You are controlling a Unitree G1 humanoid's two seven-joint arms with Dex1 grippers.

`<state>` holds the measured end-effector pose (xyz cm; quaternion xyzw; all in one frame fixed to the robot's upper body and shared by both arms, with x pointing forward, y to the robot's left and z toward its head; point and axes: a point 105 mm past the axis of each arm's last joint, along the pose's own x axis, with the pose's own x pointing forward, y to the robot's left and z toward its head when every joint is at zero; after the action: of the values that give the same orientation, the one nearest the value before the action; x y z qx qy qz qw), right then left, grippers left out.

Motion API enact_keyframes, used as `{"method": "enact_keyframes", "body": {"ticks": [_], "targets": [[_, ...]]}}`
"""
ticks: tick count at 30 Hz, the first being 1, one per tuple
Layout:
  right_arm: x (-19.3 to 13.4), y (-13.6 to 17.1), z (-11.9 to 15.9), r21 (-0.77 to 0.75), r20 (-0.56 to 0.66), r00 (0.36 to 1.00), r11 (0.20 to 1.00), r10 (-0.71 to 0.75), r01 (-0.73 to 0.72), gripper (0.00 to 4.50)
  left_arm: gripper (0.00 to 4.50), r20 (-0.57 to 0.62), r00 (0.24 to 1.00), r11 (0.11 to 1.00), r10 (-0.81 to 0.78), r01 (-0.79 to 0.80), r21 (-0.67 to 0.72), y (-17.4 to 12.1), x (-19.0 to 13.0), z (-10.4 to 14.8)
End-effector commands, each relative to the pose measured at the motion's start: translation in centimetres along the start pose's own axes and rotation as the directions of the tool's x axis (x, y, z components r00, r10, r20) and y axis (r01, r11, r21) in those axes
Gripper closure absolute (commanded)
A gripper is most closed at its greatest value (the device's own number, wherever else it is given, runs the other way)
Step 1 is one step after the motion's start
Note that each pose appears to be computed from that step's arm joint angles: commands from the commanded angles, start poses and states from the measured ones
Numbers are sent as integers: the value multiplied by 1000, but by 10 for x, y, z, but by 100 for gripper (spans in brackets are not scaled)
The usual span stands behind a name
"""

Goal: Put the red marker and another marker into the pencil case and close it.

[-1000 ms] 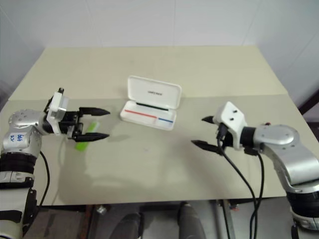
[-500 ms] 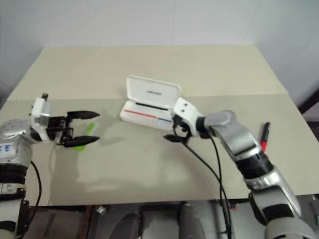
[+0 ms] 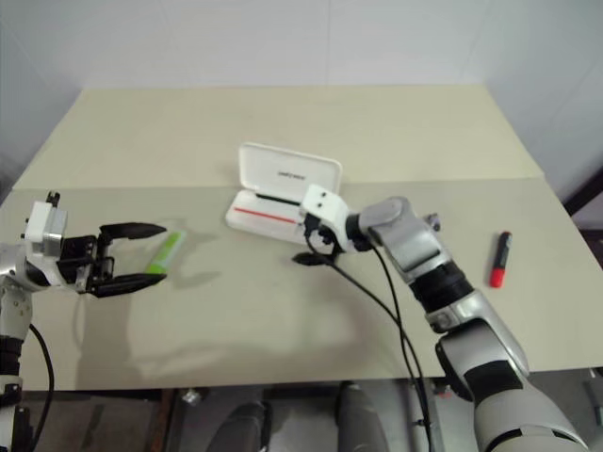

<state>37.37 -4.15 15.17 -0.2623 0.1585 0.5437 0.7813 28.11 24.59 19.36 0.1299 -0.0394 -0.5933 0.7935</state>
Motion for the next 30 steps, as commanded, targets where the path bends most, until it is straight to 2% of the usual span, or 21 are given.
{"method": "enact_keyframes", "body": {"ticks": [1,6,8,10,18,20,27,30], "targets": [[2,-3,10,-43,5,1000,999,1,0,0,4,14,1000,999,0,-1,48,-2,-5,13],[13,-8,-1,-25,-64,998,1000,5,-7,0,4,14,1000,998,12,-13,53,-3,-5,15],[15,-12,-1,-21,-80,997,1000,-2,1,39,0,16,1000,998,16,-17,56,-3,-5,16],[15,-16,1,-24,-85,996,1000,-11,10,96,0,15,1000,998,19,-20,58,-3,-5,17],[9,-27,5,-53,-85,995,998,-50,46,388,0,19,1000,998,22,-23,59,-2,-4,19],[7,-28,5,-61,-79,995,996,-63,58,446,0,22,1000,998,18,-19,61,0,-2,19],[-13,-18,20,-185,39,998,981,-57,63,446,0,37,999,998,-5,2,65,2,4,21],[-26,-1,24,-373,53,997,925,-50,66,446,0,49,999,998,-19,15,65,2,5,22]]}}
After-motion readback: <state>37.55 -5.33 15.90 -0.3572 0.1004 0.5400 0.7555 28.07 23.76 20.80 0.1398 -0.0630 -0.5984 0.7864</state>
